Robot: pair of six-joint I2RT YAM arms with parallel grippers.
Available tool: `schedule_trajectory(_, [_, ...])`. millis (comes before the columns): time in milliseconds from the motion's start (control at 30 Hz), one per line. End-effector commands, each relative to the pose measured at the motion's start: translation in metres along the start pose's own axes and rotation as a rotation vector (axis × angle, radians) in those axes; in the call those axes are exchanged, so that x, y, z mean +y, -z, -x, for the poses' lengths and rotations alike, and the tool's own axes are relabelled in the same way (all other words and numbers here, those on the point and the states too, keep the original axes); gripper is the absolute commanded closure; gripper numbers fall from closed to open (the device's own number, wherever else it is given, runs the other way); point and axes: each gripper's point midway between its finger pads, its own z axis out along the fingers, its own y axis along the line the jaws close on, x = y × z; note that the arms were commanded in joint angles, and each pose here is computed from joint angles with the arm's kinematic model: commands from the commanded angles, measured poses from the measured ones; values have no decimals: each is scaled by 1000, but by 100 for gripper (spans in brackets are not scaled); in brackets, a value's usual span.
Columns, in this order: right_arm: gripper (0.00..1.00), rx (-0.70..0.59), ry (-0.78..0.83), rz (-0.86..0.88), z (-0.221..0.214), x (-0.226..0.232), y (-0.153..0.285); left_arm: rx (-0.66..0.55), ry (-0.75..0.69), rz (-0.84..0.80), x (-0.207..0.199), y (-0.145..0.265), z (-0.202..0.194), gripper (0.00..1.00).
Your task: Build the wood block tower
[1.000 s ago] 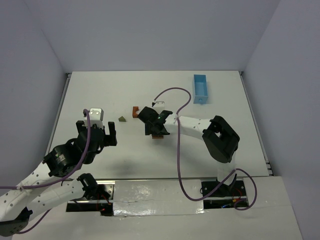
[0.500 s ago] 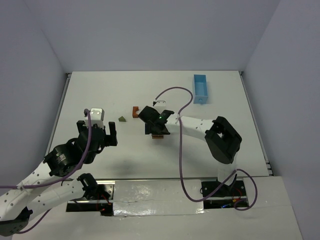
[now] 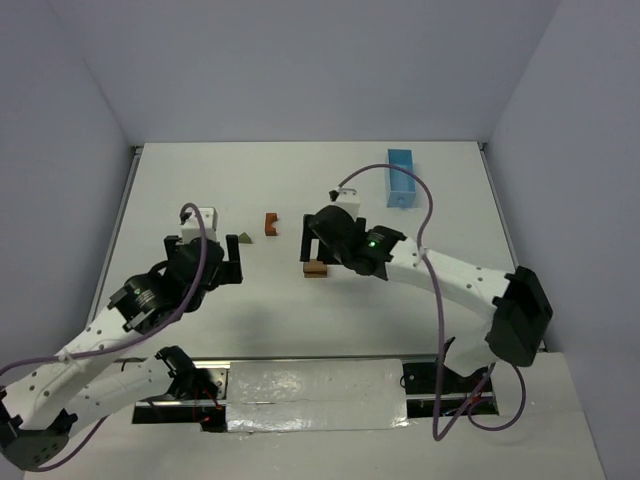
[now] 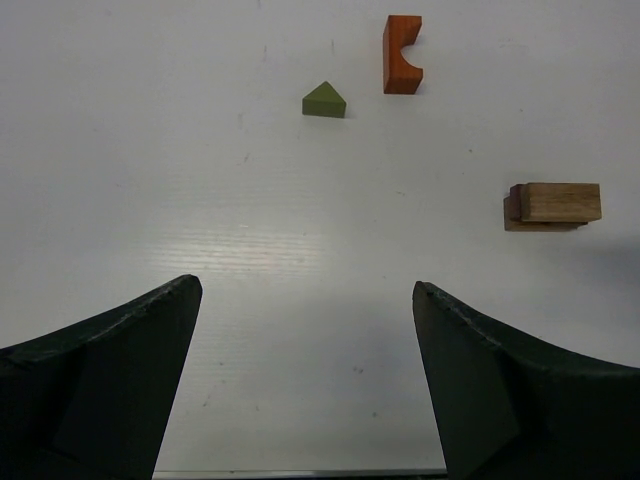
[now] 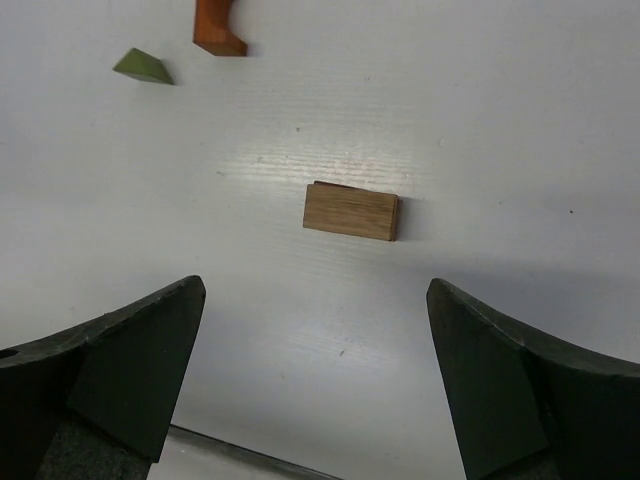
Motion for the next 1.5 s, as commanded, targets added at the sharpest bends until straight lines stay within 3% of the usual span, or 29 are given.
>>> schedule_trajectory(0, [0,-78,-20,95,24,2,25,13,100,-74,-27,-12,19,0])
schedule_trajectory(167, [1,-93,-2,174,23,-12,50,97,145,-180,-55,-58,31,2])
schedule_trajectory(367, [1,-99,29,243,17,-25,62,266,125,-221,-81,-138,22,21])
schedule_trajectory(500, [1,-85,60,259,12,-31,59,361,81,-167,-90,-192,4,28])
schedule_trajectory(667, [1,-43,102,303,5,-28,53,458,37,-59,-83,-240,-23,29])
schedule_trajectory(900, [1,-32,126,335,-2,-28,48,488,13,-17,-73,-267,-41,29])
schedule_trajectory(1167, [1,-22,143,342,-3,-23,40,490,-3,-28,-75,-280,-51,38])
schedule_trajectory(1267, [1,-20,149,320,-3,-26,37,496,-6,-45,-77,-280,-53,56])
schedule_trajectory(1300, [1,-23,151,315,-2,-27,37,493,-5,-50,-78,-279,-53,69])
schedule_trajectory(1367, [1,-31,150,295,0,-32,37,486,-16,-67,-80,-274,-52,81])
schedule_trajectory(1400, [1,-46,139,287,5,-36,38,481,-27,-67,-80,-271,-50,100])
schedule_trajectory(1467, [1,-56,112,298,8,-39,40,437,-74,-55,-81,-255,-38,100])
